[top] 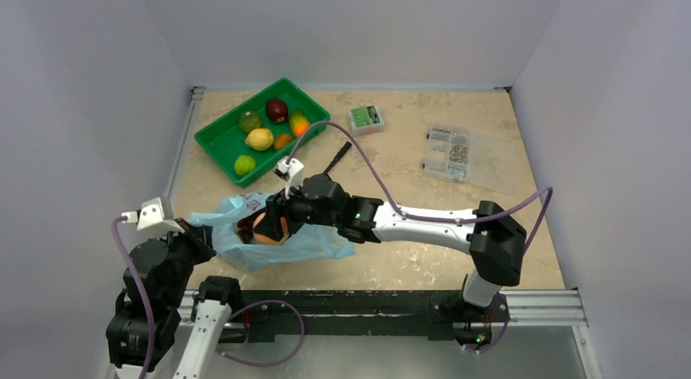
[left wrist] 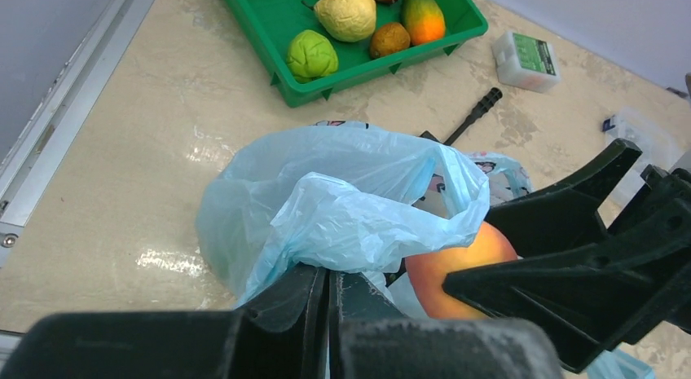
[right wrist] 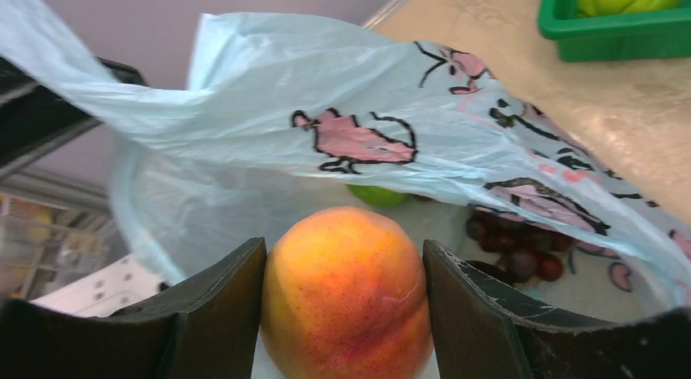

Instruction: Take the fake fruits out of the plastic bag

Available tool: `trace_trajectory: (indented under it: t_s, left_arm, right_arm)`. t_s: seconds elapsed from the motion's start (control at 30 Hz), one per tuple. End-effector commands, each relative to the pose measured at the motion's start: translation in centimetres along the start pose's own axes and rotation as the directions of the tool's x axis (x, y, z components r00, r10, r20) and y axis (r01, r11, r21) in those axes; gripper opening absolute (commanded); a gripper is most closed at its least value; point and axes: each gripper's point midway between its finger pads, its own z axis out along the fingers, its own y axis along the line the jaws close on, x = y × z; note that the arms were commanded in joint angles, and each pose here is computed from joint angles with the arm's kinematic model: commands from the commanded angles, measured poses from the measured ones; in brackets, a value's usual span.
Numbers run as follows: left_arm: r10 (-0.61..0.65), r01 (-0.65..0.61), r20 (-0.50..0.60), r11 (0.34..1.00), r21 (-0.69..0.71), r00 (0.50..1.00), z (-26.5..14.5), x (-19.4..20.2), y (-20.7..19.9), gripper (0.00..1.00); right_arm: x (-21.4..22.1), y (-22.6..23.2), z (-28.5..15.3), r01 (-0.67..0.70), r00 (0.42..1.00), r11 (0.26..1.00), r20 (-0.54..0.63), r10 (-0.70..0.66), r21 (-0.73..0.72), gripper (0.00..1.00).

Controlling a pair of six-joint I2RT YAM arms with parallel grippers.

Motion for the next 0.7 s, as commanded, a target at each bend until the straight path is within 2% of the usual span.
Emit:
trace_trajectory:
  t_s: [0.0, 0.2, 0.37, 0.5, 0.67]
  left_arm:
    - [-0.052, 0.052, 0.024, 0.998, 0.020, 0.998, -0.2, 0.1, -0.2, 0.00]
    - [-0.087, 0.089, 0.055, 0.996, -0.017, 0.995, 0.2, 0.3, 0.6, 0.00]
    - [-0.103, 0.104, 0.118, 0.995, 0.000, 0.988, 0.8, 0.7, 1.0, 0.00]
    - [-0.090, 0.091, 0.151, 0.996, 0.000, 0.984, 0.6, 0.4, 1.3, 0.00]
    - [-0.094, 0.085, 0.178, 0.994, 0.063, 0.979, 0.0, 0.5, 0.6, 0.00]
  right_arm:
    - [-5.5, 5.0, -3.7, -0.094, 0.988, 0.974, 0.103, 0.117, -0.206, 0.00]
    - [-11.3, 3.2, -6.3, -0.061, 0.969, 0.990, 0.231, 0.090, -0.128, 0.00]
    - [-17.4, 0.2, -7.4, -0.027, 0.932, 0.999, 0.361, 0.041, -0.045, 0.00]
    - [-21.3, -4.8, -5.8, -0.009, 0.895, 0.994, 0.445, -0.040, 0.109, 0.00]
    - [-23.8, -12.3, -2.0, -0.039, 0.862, 0.960, 0.496, -0.108, 0.277, 0.00]
